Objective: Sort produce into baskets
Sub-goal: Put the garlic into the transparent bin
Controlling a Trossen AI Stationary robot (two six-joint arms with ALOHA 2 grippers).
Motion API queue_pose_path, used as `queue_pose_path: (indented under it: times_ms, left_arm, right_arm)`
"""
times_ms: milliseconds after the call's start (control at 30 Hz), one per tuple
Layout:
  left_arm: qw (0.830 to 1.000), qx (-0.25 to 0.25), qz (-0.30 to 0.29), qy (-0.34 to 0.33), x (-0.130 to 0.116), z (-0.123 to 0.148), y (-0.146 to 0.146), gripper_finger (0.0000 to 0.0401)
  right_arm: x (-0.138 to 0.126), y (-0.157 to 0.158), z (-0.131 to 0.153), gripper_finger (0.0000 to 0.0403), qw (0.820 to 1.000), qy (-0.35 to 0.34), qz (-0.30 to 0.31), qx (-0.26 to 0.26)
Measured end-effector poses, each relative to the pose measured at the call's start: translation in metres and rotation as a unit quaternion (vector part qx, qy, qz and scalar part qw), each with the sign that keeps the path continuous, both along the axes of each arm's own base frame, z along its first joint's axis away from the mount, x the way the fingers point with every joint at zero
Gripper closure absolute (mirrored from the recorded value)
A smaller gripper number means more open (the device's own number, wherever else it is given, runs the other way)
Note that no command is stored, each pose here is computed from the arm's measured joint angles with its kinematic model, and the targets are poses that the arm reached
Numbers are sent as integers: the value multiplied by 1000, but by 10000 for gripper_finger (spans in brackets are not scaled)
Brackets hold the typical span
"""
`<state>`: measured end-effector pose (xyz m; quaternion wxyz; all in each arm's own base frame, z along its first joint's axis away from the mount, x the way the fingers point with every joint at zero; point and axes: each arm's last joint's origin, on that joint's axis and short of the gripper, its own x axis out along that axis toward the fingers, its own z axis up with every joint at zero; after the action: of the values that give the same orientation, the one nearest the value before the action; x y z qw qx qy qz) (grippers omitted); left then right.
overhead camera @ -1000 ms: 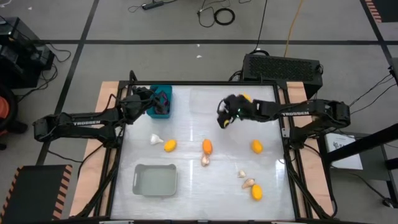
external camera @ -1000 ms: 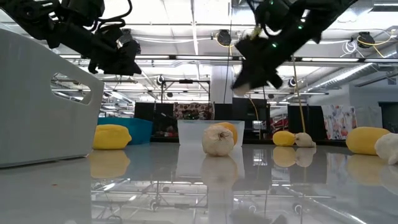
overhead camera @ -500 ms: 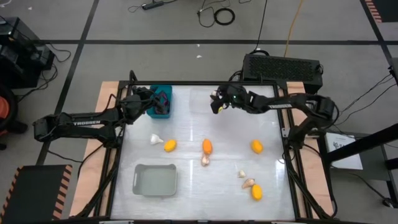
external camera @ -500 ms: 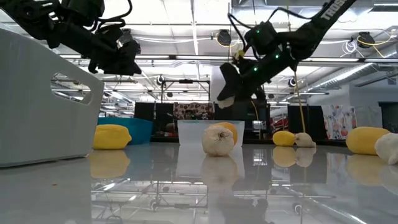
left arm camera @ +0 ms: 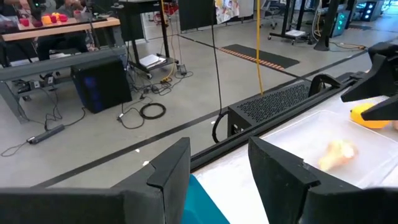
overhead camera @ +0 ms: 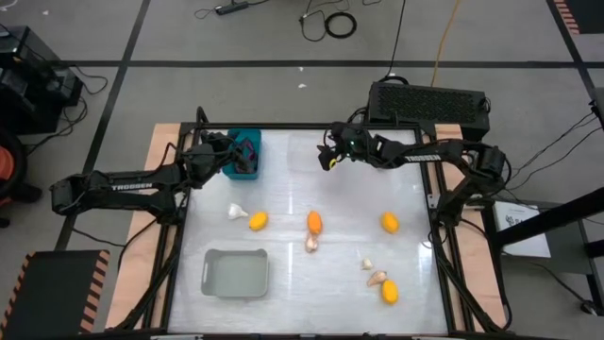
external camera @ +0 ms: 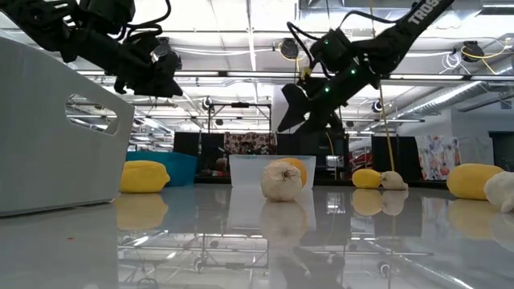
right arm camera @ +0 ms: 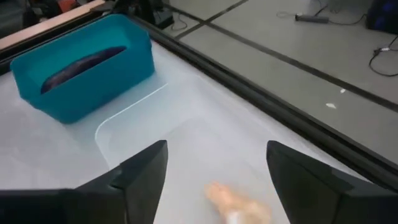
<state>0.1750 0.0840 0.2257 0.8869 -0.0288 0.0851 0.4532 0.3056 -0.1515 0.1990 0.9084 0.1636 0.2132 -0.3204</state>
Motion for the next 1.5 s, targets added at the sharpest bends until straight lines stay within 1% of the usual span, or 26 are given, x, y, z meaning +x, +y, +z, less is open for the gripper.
queue_pose_path:
  times_ms: [67,133,267,333,400,467,500,600,633,700,800,867,933,967,1100,1200,1267,1367,1500]
  left_arm:
    - [1000,0,-2,0,0,0,0,230]
    - [1000,-2,-8,0,0,0,0,230]
    - [1000,0,-30,7,1,-1,-1,230]
    - [998,-1,-68,19,3,-2,-2,230]
    - [991,-16,-131,24,5,-4,-6,230]
    - [977,-38,-208,26,7,-6,-10,230]
    - [967,-49,-248,25,8,-7,-12,230]
    - [926,-73,-371,18,11,-4,-20,230]
    - [913,-80,-400,16,12,1,-23,230]
    - [898,-105,-427,24,15,13,-29,230]
    - [881,-160,-437,86,16,23,-38,230]
    - [871,-181,-442,117,20,27,-44,230]
    - [862,-199,-440,155,24,25,-50,230]
    - [856,-208,-440,173,26,20,-53,230]
    - [826,-250,-444,242,35,-3,-61,230]
    - [805,-275,-439,289,40,-19,-64,230]
    - [796,-281,-434,314,44,-28,-63,230]
    - [784,-296,-411,359,45,-42,-62,230]
    - [762,-313,-398,404,44,-56,-62,230]
  right_arm:
    - [5,3,6,130,999,5,31,20]
    - [10,9,12,128,996,12,77,50]
    - [18,28,22,130,980,55,152,115]
    - [21,43,25,131,970,88,179,140]
    - [22,63,23,131,959,120,204,155]
    - [23,86,20,131,947,152,233,163]
    - [24,99,18,131,941,165,249,161]
    - [26,136,13,131,930,185,293,127]
    - [25,147,10,131,928,189,302,112]
    - [25,165,6,131,927,188,314,81]
    - [23,185,-1,131,930,184,315,38]
    - [20,193,-6,131,931,185,313,19]
    - [17,198,-11,131,932,182,315,7]
    - [16,200,-13,131,932,180,315,4]
    - [13,200,-19,131,931,188,314,5]
    - [12,200,-21,131,931,190,313,6]
    - [11,200,-21,131,931,190,313,7]
    - [11,200,-21,131,931,190,313,7]
    - [11,200,-21,131,930,190,314,6]
